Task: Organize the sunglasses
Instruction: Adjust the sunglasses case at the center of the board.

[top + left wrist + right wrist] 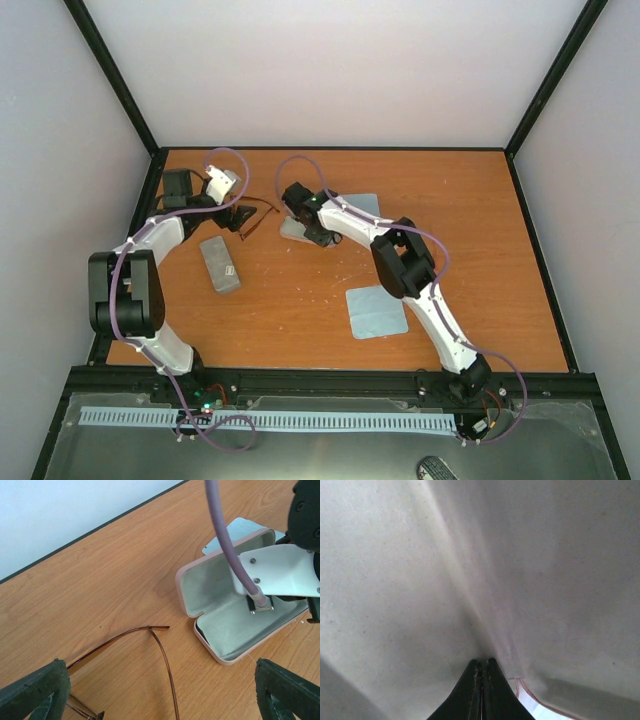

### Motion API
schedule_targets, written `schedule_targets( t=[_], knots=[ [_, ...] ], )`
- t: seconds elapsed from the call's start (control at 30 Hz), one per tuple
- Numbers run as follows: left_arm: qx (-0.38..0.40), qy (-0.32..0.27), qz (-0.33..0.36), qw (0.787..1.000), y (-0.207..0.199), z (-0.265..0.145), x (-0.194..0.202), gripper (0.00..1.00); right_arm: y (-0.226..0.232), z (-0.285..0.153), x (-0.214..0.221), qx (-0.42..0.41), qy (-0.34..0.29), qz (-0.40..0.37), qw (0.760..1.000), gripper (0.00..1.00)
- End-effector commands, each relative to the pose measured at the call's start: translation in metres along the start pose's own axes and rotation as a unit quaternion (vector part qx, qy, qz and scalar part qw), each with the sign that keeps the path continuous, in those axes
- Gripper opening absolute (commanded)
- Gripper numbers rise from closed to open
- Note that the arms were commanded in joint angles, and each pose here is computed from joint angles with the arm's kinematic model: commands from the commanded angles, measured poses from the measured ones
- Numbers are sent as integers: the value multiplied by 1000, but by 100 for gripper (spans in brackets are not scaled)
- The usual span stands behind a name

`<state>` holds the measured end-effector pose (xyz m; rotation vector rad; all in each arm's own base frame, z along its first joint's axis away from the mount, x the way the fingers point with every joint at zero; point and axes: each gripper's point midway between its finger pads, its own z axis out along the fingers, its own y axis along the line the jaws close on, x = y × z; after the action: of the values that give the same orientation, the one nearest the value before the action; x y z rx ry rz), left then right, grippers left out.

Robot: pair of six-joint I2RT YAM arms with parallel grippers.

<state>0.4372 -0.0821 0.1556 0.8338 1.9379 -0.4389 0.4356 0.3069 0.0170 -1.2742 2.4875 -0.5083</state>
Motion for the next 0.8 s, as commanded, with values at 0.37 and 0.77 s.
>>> schedule_targets(
  t=[0.37, 0.77],
  knots=[
    [-20, -18, 21, 999, 2, -12, -13, 100, 52, 3, 14, -63, -98, -179, 977, 3],
    [-26, -22, 25, 999, 4, -14, -17, 99, 66, -2, 7, -64, -102, -175, 977, 3]
  ],
)
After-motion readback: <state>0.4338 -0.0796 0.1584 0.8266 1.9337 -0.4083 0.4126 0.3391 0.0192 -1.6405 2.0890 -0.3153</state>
